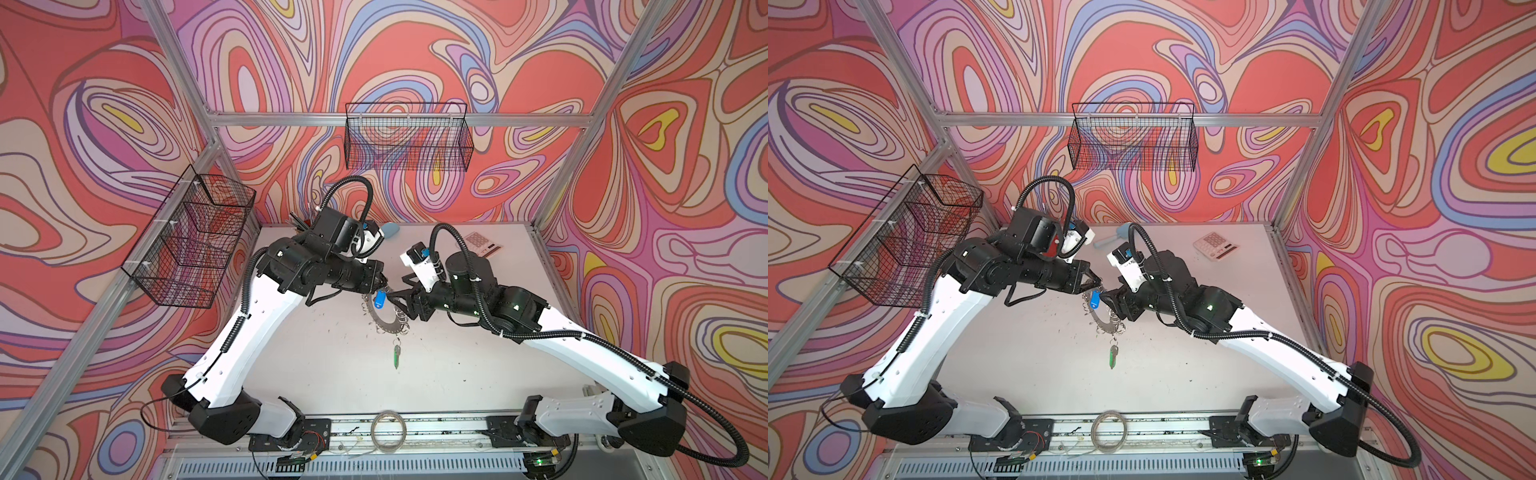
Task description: Put the keys on the keyring
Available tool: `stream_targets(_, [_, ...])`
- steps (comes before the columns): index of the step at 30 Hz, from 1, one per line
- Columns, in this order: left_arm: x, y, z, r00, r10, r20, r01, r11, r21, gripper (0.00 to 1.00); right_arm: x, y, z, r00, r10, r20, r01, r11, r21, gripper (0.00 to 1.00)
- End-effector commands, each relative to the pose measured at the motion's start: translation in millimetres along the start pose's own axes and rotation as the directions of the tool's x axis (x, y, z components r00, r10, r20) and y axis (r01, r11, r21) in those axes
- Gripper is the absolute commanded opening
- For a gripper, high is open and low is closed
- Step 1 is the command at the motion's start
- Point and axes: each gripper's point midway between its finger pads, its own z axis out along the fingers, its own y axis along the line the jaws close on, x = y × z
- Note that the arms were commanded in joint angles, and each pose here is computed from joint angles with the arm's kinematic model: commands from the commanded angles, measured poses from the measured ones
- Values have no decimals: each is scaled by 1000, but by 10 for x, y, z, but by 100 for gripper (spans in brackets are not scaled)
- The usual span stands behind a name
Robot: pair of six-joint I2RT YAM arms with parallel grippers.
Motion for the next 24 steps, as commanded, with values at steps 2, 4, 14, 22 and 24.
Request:
stream_targets(2, [5,-1,-61,999,-35,-9,35,999,-30,0,-96,-10,37,1000,-18,15,18,1000,10,71])
stream_targets(4, [-9,-4,-46,999,-53,-11,53,998,-38,0,-107,-47,84,1000,-13,25,12,1000,27,72])
stream_targets(14, [-110,3,-19,994,-109,2,108,989,-104,0,-140,-146,247,998,-3,63,-1,998,68,72])
stream_targets(22, [-20,1,-3,993,-110,-46,104,988,-112,0,-204,-86,333,995,-13,100,11,1000,29,64])
stream_targets(24, [3,-26,-6,992,-112,-57,106,990,-97,0,-186,-122,341,995,-24,94,19,999,49,61])
